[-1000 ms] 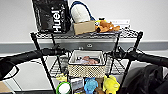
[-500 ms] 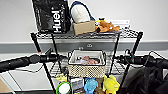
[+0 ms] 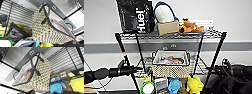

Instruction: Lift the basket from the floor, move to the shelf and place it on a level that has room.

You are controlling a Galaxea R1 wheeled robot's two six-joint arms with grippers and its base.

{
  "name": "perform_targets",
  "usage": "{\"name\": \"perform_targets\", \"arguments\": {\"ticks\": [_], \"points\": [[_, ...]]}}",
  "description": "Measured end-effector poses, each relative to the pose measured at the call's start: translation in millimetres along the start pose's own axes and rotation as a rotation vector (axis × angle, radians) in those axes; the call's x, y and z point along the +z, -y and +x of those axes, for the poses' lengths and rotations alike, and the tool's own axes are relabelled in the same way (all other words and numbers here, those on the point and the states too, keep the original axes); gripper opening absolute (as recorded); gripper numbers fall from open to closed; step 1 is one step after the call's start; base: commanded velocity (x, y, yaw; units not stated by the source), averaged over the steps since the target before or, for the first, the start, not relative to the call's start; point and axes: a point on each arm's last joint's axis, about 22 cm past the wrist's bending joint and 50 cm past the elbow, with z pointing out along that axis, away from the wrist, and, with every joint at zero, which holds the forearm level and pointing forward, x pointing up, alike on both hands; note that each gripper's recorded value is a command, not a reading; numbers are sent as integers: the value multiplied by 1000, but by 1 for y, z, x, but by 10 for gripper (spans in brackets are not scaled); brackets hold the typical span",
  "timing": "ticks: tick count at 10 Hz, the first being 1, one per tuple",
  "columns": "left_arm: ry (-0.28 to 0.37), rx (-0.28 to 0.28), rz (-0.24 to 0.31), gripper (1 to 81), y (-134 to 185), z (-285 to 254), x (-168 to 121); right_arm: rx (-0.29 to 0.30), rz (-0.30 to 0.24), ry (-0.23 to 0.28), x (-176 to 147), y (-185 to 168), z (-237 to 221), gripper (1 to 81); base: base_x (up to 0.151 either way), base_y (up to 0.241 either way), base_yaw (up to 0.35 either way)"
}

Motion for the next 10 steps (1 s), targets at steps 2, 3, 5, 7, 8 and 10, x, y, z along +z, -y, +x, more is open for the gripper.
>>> {"name": "perform_targets", "arguments": {"ticks": [2,3,5,7,8,10], "points": [[87,-64,51,811,26,-45,-12,48,-105,55,-19,-39,-33,811,0,0,0],[180,-79,80,811,35,-73,-17,47,-147,96,-25,-45,-48,811,0,0,0],[277,-157,155,811,68,-119,-36,75,-232,208,-33,-66,-97,811,0,0,0],[354,-238,229,811,100,-172,-60,111,-281,289,-38,-84,-138,811,0,0,0],[379,-267,252,811,111,-193,-69,139,-300,334,-40,-94,-164,811,0,0,0],[403,-321,285,811,130,-235,-77,192,-321,426,-39,-108,-217,811,0,0,0]]}}
